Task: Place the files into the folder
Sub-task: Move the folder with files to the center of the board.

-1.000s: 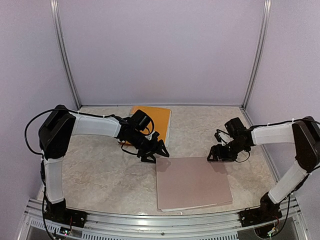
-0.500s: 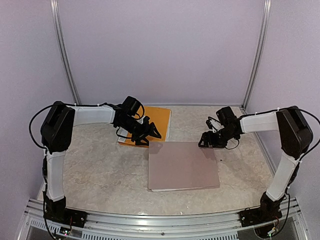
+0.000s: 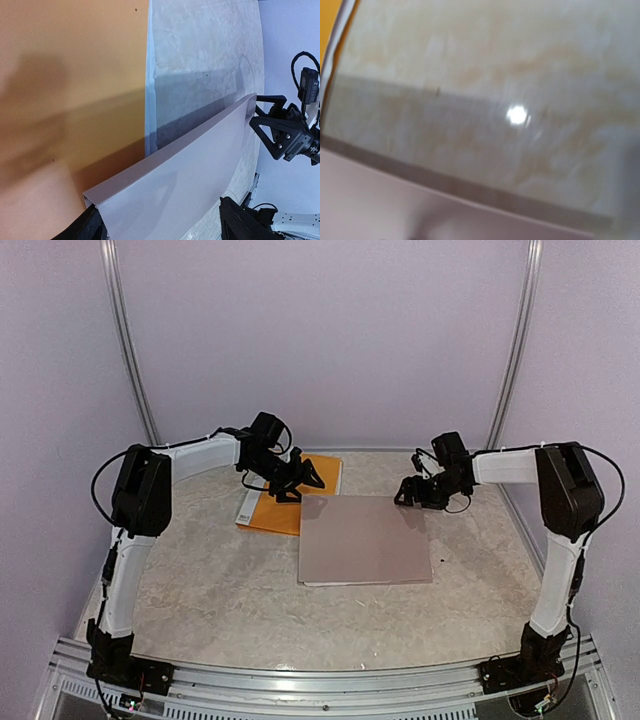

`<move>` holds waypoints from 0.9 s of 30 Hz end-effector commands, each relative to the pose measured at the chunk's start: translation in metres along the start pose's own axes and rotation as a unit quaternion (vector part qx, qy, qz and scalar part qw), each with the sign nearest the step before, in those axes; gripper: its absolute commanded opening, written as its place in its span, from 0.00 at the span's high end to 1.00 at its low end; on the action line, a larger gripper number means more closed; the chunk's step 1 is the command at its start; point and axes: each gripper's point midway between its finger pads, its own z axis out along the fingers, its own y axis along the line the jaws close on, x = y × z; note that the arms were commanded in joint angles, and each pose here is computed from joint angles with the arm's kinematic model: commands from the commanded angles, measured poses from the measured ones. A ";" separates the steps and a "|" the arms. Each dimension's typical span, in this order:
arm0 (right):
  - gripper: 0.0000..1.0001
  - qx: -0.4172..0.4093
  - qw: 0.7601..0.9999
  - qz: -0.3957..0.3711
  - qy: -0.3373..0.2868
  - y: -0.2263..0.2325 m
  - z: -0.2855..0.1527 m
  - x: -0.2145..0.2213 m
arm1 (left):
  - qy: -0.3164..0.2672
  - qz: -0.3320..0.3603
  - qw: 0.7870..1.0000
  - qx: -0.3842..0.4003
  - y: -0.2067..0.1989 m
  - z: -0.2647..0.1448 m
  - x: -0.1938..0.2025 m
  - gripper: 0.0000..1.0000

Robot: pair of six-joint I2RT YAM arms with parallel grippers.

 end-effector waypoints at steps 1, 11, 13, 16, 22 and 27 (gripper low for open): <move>0.23 -0.011 1.000 -0.007 -0.017 -0.007 0.010 -0.024 | -0.014 0.014 1.000 -0.005 0.007 0.006 -0.028 0.27; 0.17 0.051 0.997 -0.024 -0.043 -0.033 0.007 -0.051 | -0.079 0.039 0.995 -0.045 0.020 -0.019 -0.073 0.11; 0.16 0.055 0.997 -0.026 -0.047 -0.035 0.001 -0.054 | -0.081 0.040 0.994 -0.057 0.024 -0.027 -0.073 0.09; 0.14 0.052 0.996 -0.035 -0.064 -0.029 -0.014 -0.057 | -0.087 0.048 0.992 -0.079 0.029 -0.040 -0.068 0.04; 0.10 0.046 0.990 -0.059 -0.117 -0.016 -0.054 -0.051 | -0.152 0.088 0.979 -0.102 0.018 -0.084 -0.051 0.01; 0.01 0.063 0.975 -0.114 -0.177 0.003 -0.096 -0.050 | -0.250 0.157 0.942 -0.160 0.006 -0.134 -0.034 0.01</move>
